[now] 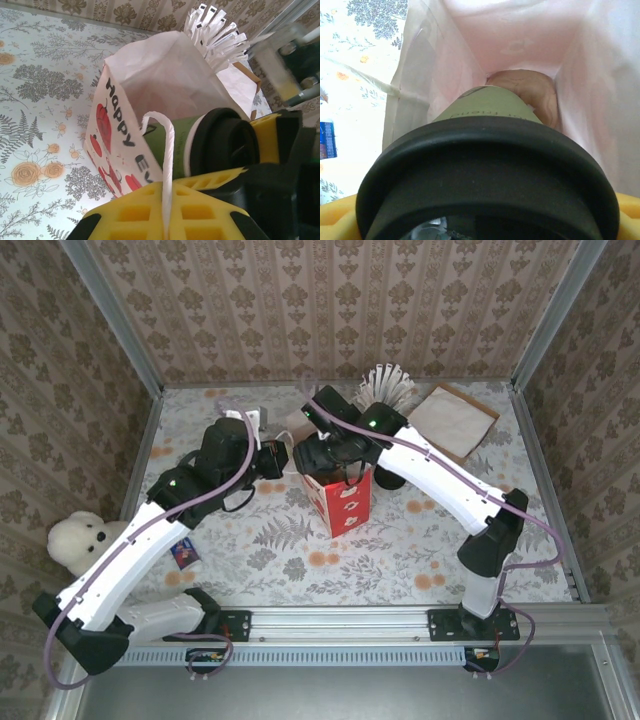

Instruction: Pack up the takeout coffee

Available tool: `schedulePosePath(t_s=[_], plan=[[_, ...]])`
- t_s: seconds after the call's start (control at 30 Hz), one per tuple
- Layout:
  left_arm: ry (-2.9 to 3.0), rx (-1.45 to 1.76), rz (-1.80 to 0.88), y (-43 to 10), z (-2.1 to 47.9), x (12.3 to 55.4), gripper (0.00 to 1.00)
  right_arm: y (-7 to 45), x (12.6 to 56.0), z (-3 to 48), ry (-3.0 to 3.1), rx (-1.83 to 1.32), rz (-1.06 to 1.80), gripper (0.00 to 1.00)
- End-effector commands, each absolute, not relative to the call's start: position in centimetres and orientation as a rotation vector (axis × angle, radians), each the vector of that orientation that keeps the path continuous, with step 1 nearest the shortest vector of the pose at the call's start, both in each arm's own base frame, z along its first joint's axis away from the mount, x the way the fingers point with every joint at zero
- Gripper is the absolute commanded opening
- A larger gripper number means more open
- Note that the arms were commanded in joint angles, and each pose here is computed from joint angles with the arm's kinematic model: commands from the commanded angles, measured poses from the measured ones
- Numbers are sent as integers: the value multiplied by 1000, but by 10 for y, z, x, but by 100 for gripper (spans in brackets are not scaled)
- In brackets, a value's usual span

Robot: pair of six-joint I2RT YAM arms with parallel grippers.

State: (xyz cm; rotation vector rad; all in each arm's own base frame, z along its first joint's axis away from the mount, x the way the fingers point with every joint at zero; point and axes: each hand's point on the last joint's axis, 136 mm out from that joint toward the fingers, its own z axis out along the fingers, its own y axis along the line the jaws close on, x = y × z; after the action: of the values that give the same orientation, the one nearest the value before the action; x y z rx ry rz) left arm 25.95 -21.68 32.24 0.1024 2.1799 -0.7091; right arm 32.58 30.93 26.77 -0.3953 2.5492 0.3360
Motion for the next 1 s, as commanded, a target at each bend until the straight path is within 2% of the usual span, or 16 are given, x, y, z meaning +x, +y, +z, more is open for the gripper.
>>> schedulePosePath(t_s=[0.0, 0.1, 0.5, 0.97], plan=[[2141, 90, -717, -211, 326, 256, 6, 298, 315, 288, 2530, -363, 416, 71], [2131, 103, -725, -212, 326, 254, 0, 294, 313, 291, 2527, -353, 432, 71], [2101, 163, -782, -222, 333, 251, 0, 277, 315, 262, 2630, -338, 247, 71], [2082, 203, -862, -237, 336, 250, 0, 286, 309, 237, 2728, -463, 107, 72]])
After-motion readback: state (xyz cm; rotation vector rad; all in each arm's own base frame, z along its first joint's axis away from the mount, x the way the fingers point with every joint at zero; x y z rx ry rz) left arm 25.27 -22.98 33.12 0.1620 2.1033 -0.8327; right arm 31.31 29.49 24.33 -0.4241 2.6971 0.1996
